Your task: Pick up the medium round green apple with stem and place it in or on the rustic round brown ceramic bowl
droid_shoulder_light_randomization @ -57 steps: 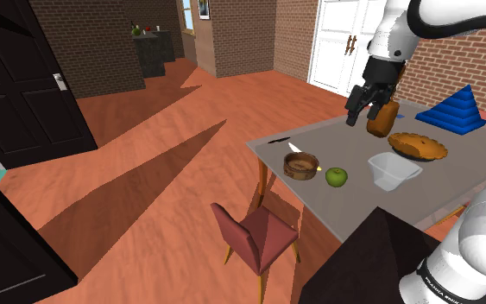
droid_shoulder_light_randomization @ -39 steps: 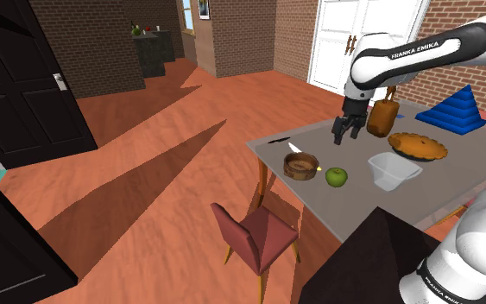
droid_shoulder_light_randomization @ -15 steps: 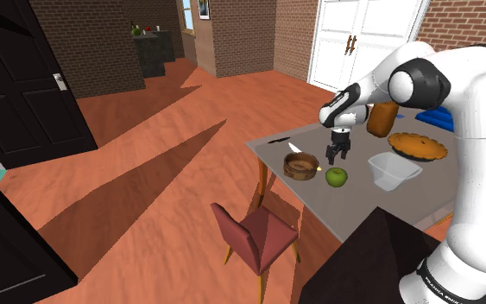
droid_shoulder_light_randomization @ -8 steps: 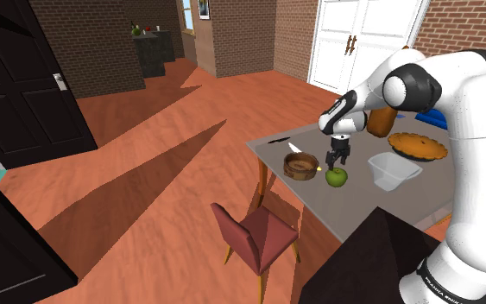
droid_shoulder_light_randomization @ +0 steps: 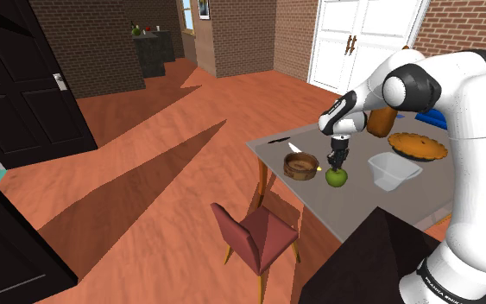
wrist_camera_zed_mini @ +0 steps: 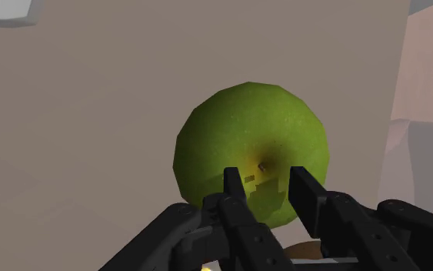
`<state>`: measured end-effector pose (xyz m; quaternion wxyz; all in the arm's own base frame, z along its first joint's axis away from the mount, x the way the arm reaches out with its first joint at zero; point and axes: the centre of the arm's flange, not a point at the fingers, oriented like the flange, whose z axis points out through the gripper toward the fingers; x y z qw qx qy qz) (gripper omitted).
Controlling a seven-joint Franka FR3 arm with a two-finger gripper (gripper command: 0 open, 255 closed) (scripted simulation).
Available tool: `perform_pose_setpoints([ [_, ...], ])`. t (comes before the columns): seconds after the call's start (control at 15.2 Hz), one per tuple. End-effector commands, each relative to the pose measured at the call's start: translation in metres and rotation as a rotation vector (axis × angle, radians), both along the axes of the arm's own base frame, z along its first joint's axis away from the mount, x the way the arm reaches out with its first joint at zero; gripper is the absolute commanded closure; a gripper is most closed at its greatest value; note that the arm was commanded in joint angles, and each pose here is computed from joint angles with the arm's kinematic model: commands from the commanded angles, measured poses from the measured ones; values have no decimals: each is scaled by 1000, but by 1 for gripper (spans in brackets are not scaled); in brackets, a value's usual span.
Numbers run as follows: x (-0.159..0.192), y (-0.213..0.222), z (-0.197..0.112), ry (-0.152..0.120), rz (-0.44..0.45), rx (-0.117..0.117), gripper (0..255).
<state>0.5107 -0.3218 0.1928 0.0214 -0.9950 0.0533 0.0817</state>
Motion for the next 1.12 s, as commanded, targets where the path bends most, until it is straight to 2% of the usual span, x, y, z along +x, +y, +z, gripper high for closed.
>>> perform_pose_setpoints([
  [0.0, 0, 0, 0, 0, 0, 0, 255],
  [0.46, 0, 0, 0, 0, 0, 0, 255],
  [1.06, 0, 0, 47, 0, 0, 0, 255],
])
